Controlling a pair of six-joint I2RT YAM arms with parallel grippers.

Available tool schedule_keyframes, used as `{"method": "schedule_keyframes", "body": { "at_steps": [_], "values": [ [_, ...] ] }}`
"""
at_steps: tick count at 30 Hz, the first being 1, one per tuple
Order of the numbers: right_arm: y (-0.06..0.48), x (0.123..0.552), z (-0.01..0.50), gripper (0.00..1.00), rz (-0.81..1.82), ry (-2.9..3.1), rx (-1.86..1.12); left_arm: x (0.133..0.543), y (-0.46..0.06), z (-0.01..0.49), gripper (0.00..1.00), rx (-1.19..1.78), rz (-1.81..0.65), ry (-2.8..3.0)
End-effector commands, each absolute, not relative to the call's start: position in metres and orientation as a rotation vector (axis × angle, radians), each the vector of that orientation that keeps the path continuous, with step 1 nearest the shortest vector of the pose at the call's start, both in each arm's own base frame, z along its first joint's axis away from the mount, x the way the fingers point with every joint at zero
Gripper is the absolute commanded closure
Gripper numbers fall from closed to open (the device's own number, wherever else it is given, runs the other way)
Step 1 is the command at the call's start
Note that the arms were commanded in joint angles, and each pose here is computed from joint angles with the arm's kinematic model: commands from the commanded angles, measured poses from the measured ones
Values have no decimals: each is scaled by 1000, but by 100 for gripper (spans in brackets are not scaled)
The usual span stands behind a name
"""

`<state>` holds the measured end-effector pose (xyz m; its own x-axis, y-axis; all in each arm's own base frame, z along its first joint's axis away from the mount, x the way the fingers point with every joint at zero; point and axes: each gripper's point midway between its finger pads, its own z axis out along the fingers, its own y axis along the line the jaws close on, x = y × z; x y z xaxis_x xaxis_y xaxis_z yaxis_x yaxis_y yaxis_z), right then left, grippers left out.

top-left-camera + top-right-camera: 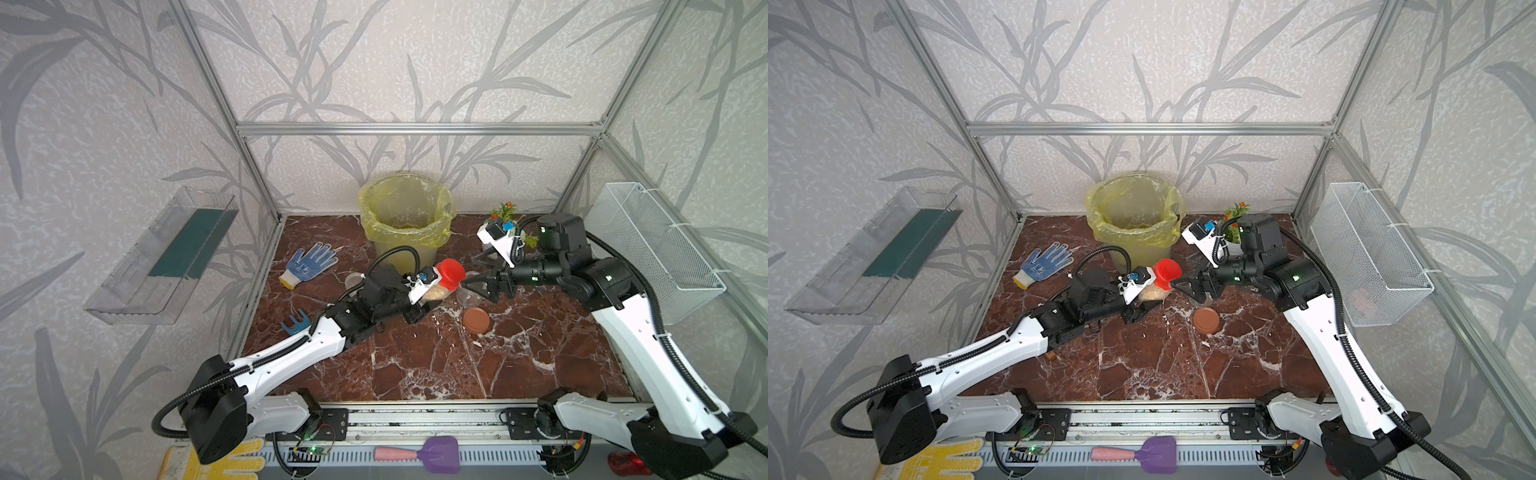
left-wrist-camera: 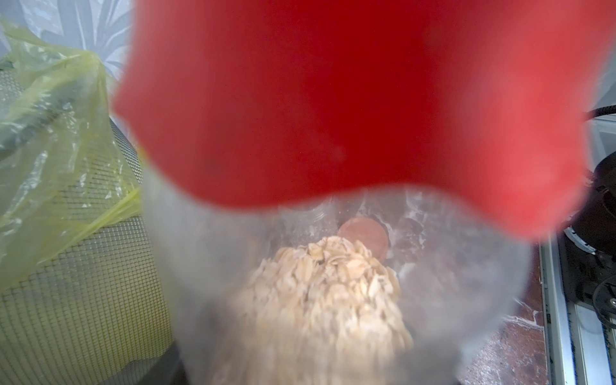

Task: Empty expired oatmeal from jars
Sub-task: Unscrew the lid from the jar.

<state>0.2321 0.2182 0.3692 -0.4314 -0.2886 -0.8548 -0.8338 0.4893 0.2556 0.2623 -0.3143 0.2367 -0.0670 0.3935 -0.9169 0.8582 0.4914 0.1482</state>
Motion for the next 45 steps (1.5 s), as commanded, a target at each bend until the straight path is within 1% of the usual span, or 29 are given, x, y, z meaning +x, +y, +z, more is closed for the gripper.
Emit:
{"method": "schedule_keyframes", "body": {
  "at_steps": [1,5,9,12,18,27,34,45],
  "values": [
    [205,246,378,15,880,2055,-651,265,-311,256,100,1037,-533,1606],
    [197,253,371,15,924,2190,-398,266,-310,256,100,1034,-520,1602],
    [198,257,367,15,1005,2261,-208,267,-308,255,100,1036,-500,1601],
    [201,261,365,15,1053,2296,-117,268,-306,252,100,1042,-481,1602],
    [205,269,356,15,1066,2374,10,271,-306,246,100,1066,-445,1606],
    [240,270,343,12,1019,2496,-86,273,-307,249,100,1085,-418,1596],
    [252,270,330,12,927,2555,-180,275,-307,248,100,1085,-408,1596],
    [256,263,317,18,875,2603,-243,277,-305,246,100,1088,-385,1606]
  ]
}}
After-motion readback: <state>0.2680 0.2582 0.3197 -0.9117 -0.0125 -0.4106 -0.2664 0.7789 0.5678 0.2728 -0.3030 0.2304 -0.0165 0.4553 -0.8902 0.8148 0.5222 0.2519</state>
